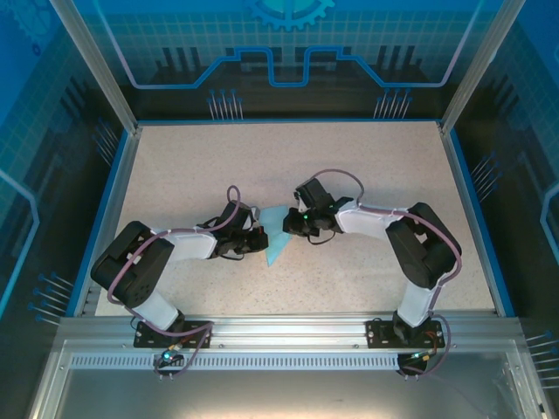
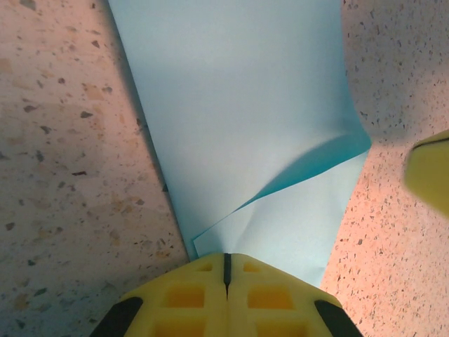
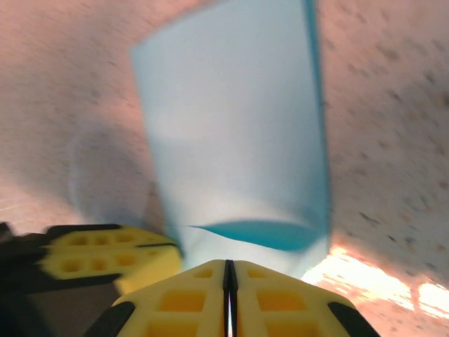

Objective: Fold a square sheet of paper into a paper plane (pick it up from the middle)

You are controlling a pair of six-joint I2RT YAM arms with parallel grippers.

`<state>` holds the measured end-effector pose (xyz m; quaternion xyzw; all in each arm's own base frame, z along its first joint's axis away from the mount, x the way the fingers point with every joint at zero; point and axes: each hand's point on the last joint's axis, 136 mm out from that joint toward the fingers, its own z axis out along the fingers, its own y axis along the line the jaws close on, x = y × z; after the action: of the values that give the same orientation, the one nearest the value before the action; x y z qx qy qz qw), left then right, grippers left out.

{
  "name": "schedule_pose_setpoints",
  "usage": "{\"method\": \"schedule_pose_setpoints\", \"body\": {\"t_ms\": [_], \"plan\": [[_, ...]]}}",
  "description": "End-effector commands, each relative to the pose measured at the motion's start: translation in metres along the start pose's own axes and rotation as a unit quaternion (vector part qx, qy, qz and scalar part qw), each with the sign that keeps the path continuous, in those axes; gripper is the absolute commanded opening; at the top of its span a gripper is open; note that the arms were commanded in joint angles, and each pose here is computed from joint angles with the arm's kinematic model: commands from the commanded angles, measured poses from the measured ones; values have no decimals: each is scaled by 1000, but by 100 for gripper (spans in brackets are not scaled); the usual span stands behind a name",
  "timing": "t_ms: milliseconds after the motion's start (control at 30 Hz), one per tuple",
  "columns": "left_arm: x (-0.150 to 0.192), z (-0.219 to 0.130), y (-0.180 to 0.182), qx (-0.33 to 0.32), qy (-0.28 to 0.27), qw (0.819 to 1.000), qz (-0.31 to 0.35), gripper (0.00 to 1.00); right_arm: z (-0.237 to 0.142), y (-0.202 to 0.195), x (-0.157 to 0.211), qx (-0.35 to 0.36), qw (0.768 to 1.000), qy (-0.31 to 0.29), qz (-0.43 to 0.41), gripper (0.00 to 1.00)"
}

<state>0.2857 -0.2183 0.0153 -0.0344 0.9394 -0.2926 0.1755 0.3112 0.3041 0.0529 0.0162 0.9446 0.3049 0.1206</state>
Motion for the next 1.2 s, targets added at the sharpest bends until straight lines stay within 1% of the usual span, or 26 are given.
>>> {"method": "schedule_pose_setpoints", "body": {"t_ms": [0, 100, 233, 367, 600, 700, 767, 867, 967, 1000, 1067, 1167], "plan": [[2, -2, 4, -19, 6, 1000, 10, 0, -2, 12, -3, -18, 1000, 11, -19, 9], [1, -2, 4, -19, 5, 1000, 9, 0, 5, 10, 2, -11, 1000, 21, -21, 9], [1, -2, 4, -20, 6, 1000, 9, 0, 14, -1, 4, 12, 999, 30, -16, 9], [1, -3, 4, -21, 6, 1000, 10, 0, 23, -20, 7, 36, 999, 41, -1, 9], [1, -4, 4, -21, 5, 1000, 10, 0, 27, -51, 18, 60, 997, 50, 23, 9], [-1, -7, -1, -14, 2, 1000, 8, 0, 30, -62, 25, 68, 996, 55, 34, 9], [-7, -13, -11, -2, -5, 1000, 7, 1, 34, -67, 30, 70, 995, 60, 41, 8], [-20, -29, -34, 32, -23, 999, 7, 8, 37, -71, 34, 71, 994, 62, 51, 8], [-27, -46, -57, 69, -39, 997, 6, 18, 38, -73, 34, 73, 994, 60, 58, 8], [-27, -51, -63, 77, -43, 996, 6, 20, 38, -72, 34, 73, 994, 59, 59, 9], [-24, -59, -71, 88, -48, 995, 4, 28, 38, -72, 32, 74, 994, 55, 62, 8], [-13, -65, -75, 97, -46, 994, -4, 31, 38, -73, 32, 77, 993, 54, 66, 8]]}}
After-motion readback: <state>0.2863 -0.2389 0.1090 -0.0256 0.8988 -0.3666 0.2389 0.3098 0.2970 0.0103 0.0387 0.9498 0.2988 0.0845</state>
